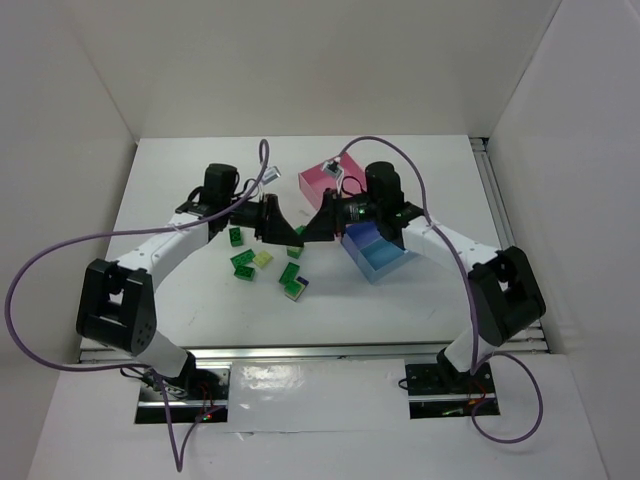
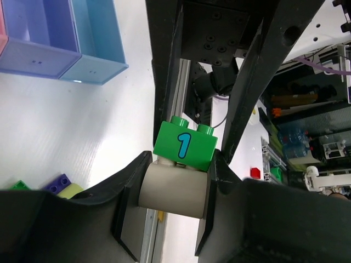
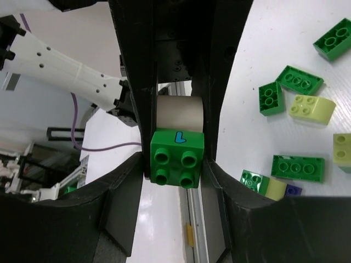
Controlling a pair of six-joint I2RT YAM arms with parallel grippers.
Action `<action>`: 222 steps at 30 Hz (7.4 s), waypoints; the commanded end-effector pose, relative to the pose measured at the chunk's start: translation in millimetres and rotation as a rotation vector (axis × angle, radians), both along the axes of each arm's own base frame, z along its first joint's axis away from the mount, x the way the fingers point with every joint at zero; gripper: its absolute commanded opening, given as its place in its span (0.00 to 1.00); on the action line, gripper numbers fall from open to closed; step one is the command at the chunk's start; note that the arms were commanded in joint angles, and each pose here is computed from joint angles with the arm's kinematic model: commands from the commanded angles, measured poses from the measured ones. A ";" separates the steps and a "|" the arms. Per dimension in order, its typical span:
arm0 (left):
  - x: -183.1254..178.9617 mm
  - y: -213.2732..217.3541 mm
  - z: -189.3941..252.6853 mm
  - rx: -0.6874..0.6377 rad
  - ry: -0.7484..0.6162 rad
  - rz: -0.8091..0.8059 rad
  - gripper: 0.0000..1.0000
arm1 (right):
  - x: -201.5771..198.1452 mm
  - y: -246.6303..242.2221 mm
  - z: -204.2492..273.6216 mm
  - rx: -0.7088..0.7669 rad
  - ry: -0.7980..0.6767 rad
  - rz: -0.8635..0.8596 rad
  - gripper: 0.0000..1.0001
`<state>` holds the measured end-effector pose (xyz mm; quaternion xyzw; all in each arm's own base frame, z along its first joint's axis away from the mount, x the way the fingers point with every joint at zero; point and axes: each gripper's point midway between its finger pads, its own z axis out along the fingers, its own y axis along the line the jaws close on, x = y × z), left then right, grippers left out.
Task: Sort the legos into containers by color
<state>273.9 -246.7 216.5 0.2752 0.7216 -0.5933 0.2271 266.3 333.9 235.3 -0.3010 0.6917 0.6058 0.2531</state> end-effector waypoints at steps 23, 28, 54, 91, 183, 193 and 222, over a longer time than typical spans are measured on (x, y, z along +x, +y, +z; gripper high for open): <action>49.1 1.9 -8.3 0.146 0.017 0.230 0.00 | 124.5 -115.5 -45.8 -0.422 -0.030 -0.776 0.13; 72.1 -0.6 -21.7 0.316 0.060 0.424 0.00 | 140.4 -136.6 -89.1 -0.588 0.018 -0.868 0.13; 68.7 -63.4 -16.2 0.390 -0.013 0.381 0.00 | 164.9 -200.1 -43.8 -0.654 -0.078 -1.222 0.67; 108.4 -98.9 2.0 0.573 -0.151 0.642 0.67 | 54.9 -260.6 1.1 -0.407 -0.045 -1.404 1.00; 4.1 -33.7 -8.3 0.570 -0.571 0.542 0.71 | -4.6 -58.6 -9.9 -0.159 0.179 -0.228 0.26; -9.2 -52.6 -4.3 0.475 -0.546 0.456 0.60 | -5.4 -58.0 -14.5 -0.160 0.189 -0.220 0.26; 10.2 -15.4 -11.3 0.416 -0.382 0.506 0.00 | 95.6 -127.2 -53.9 -0.483 0.116 -0.825 0.27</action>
